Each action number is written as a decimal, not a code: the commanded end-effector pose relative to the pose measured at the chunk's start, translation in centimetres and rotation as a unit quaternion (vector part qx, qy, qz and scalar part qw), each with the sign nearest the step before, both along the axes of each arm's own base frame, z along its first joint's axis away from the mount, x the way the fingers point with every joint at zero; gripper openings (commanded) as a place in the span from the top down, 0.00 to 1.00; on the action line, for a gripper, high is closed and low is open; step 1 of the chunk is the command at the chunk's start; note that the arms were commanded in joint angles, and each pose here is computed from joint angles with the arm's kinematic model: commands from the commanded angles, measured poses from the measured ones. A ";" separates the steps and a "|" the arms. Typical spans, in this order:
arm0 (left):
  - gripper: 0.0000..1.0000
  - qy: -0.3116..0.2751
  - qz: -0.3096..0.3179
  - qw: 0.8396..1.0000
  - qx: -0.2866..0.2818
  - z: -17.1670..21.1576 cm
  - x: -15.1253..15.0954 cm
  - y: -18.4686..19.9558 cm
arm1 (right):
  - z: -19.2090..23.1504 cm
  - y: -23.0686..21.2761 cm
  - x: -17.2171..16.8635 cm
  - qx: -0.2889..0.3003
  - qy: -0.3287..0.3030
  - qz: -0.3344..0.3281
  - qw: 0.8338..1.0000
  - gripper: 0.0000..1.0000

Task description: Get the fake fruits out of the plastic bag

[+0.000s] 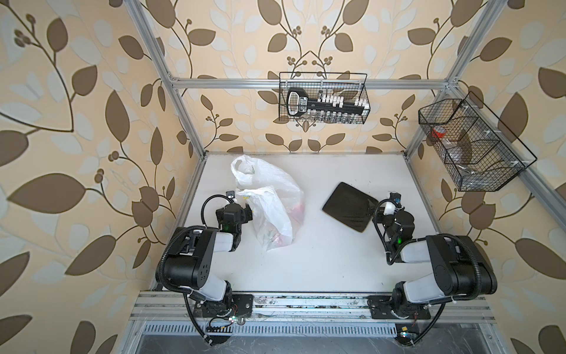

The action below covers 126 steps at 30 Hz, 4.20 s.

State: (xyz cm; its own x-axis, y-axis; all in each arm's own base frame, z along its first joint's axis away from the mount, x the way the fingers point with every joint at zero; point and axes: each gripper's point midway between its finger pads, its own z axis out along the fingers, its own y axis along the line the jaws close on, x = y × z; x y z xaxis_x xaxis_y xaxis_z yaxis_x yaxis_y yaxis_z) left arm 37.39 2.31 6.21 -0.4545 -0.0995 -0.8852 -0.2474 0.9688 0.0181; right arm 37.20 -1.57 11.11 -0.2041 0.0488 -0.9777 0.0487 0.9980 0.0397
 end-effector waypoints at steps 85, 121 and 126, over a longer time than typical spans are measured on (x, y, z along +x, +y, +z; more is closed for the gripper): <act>0.95 0.246 0.035 0.853 -0.459 19.8 -19.3 -9.5 | 17.9 36.2 -3.3 0.055 0.055 0.425 0.902 0.12; 1.00 0.059 0.094 0.917 -0.382 26.0 -15.1 -4.0 | 28.2 49.1 5.9 0.146 -0.113 0.338 0.923 0.89; 1.00 -0.017 0.086 0.946 -0.312 31.3 -10.4 -2.1 | 32.5 47.9 7.3 0.200 -0.166 0.345 0.902 0.89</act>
